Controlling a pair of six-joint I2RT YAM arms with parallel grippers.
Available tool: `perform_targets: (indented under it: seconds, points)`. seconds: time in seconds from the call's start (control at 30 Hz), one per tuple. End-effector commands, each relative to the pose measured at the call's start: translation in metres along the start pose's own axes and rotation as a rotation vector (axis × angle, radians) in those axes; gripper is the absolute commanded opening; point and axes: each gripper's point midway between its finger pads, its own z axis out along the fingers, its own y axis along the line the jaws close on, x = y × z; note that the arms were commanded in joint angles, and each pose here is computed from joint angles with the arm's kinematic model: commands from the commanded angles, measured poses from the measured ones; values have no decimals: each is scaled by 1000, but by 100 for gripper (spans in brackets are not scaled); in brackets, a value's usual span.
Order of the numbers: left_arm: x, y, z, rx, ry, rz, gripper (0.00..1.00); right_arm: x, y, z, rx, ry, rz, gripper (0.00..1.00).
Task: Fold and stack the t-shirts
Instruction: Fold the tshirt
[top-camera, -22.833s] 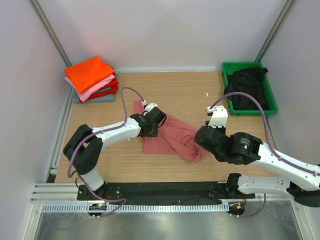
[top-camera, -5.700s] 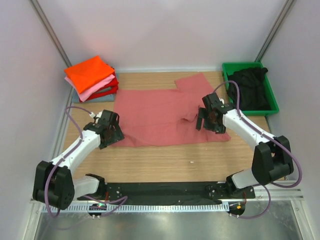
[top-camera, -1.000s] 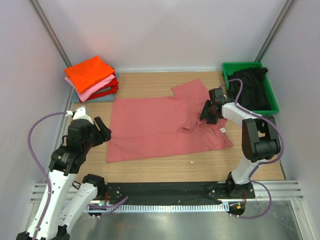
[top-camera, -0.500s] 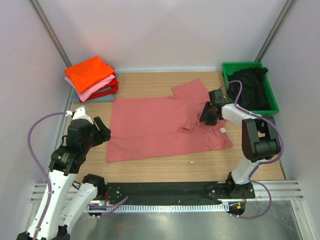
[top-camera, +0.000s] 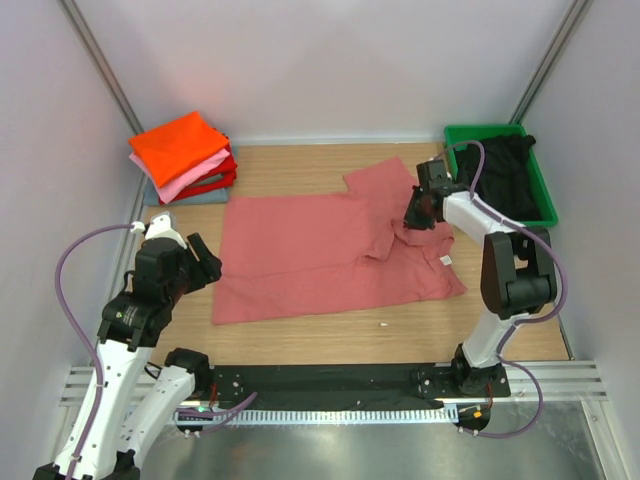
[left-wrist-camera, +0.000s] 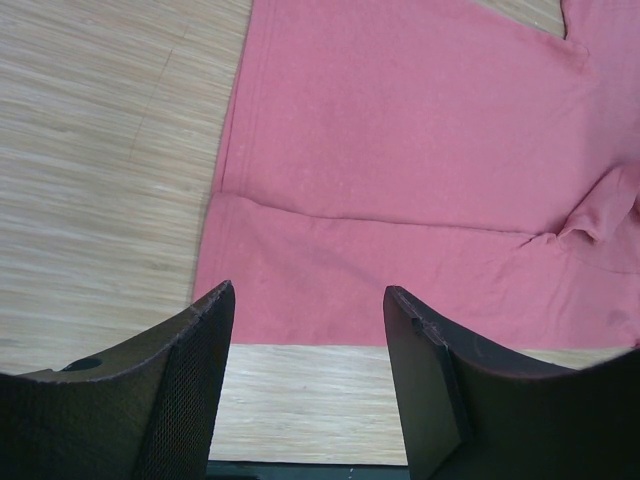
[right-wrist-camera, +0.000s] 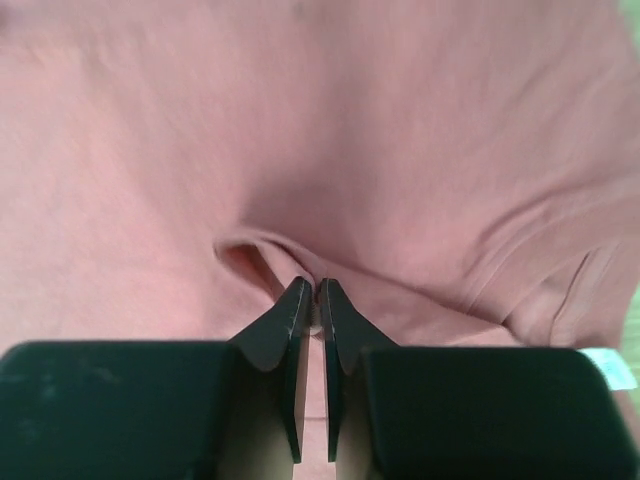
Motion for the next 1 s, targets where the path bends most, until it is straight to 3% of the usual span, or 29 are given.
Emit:
perform_targets:
  seconds: [0.0,0.1,0.17,0.2,0.23,0.33,0.5,0.57,0.77,0.8,0.97]
  points:
    - [-10,-3,0,14,-41,2,62,-37,0,-8,68,-76,-81,14]
    - [-10,-3,0,16,-41,2,63,-51,-3,-1,113,-81,-143,14]
    - [-10,-3,1,15,-37,2,63,-55,-5,4,140,-74,-163,22]
    - [-10,-3,1,15,-39,1,63,-62,-6,6,156,-83,-169,31]
    - [-9,-3,1,13,-35,2,63,-59,-9,16,176,-63,-182,51]
    - [-9,-4,1,20,-36,4,63,-66,-23,28,266,-61,-192,72]
    - [-10,-6,-1,32,-42,2,62,-71,-23,8,274,-108,-162,74]
    - [-10,-6,-2,37,-48,3,62,-77,-8,-17,193,-168,-120,74]
    - [-11,-7,-4,45,-52,2,62,-28,14,-42,-30,-146,-22,73]
    - [-12,-7,-5,50,-58,2,63,1,16,-40,-81,-111,4,64]
    - [-12,-8,-7,58,-64,1,62,36,15,-23,-97,-18,7,49]
